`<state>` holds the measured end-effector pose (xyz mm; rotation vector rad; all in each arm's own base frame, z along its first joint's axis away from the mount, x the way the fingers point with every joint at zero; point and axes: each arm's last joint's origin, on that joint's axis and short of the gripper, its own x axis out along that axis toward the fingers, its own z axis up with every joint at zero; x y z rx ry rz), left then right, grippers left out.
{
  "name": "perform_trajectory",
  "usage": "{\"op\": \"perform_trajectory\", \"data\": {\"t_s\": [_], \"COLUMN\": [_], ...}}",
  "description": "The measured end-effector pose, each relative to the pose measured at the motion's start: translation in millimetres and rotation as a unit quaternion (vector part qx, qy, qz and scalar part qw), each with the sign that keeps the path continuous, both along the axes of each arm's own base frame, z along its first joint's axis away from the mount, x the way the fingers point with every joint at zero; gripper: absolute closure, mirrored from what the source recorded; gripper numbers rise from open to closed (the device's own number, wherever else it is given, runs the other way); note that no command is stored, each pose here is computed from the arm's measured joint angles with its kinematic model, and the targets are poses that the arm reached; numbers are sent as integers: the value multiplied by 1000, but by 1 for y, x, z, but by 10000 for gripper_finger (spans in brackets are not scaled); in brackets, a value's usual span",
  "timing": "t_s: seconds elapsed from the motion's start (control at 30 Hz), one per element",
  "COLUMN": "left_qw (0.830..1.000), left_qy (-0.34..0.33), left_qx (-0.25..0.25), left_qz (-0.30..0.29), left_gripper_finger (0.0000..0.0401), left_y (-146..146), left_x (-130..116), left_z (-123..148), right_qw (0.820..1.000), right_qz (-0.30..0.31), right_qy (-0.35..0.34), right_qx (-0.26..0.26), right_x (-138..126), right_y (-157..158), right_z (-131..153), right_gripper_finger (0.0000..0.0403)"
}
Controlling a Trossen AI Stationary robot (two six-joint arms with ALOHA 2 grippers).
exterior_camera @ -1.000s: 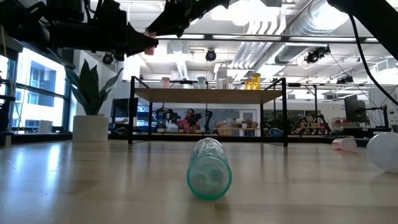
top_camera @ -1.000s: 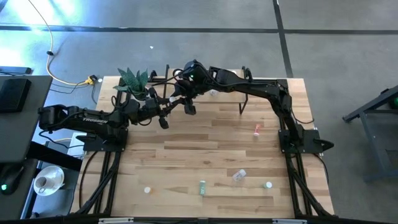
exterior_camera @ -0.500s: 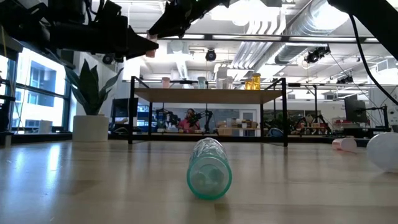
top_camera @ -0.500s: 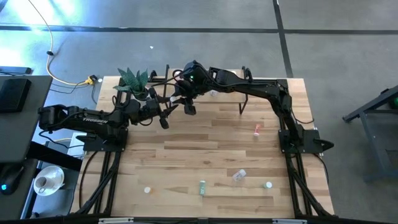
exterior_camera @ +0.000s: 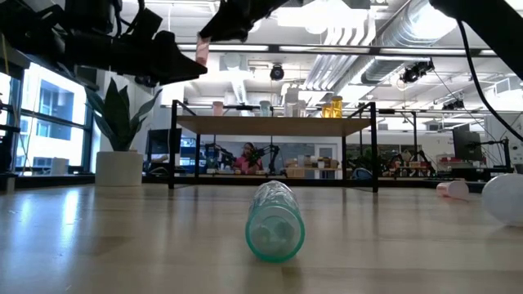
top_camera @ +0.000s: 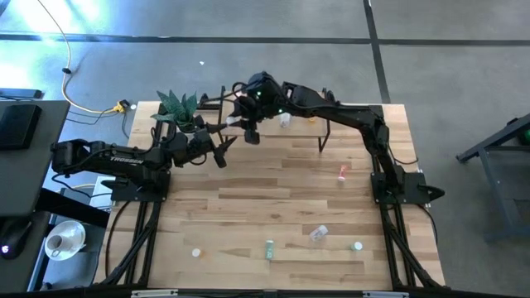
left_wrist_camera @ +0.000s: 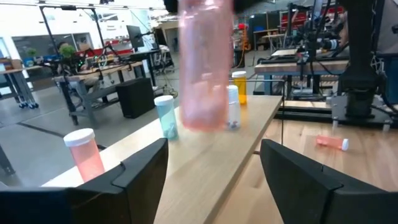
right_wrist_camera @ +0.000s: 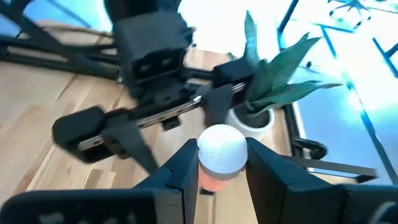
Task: Pick and place medicine bottles onto shelf by color
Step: Put the bottom pink pill bottle aligned with the other pink pill bottle on the shelf
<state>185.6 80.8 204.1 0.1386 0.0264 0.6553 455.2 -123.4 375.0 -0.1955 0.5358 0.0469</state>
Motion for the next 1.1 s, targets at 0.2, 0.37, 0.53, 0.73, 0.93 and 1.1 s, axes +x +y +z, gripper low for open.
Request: {"op": "perform_trajectory", "data": {"t_s": [0.2, 0.37, 0.53, 0.73, 0.93, 1.1], "left_qw": [1000, 1000, 1000, 1000, 1000, 1000], "left_qy": [-9, -7, -17, -9, -14, -16], "left_qx": [-2, -8, -23, -28, -26, -25], "left_qz": [0, 0, 9, 9, 9, 9], "left_gripper_finger": [157, 158, 158, 159, 159, 159], "left_y": [-1, -4, -7, -11, -13, -14], "left_x": [-3, -10, -20, -31, -36, -36], "left_z": [4, 9, 15, 19, 22, 23], "right_qw": [998, 993, 987, 985, 983, 984], "right_qz": [-57, -108, -147, -163, -171, -164], "right_qy": [-30, -55, -43, -11, 1, 2], "right_qx": [-9, 9, 42, 62, 73, 63], "right_x": [-9, -25, -36, -32, -18, -15], "right_y": [-10, -23, -41, -55, -64, -65], "right_z": [27, 43, 44, 12, -44, -65], "right_gripper_finger": [308, 308, 308, 308, 308, 308]}}
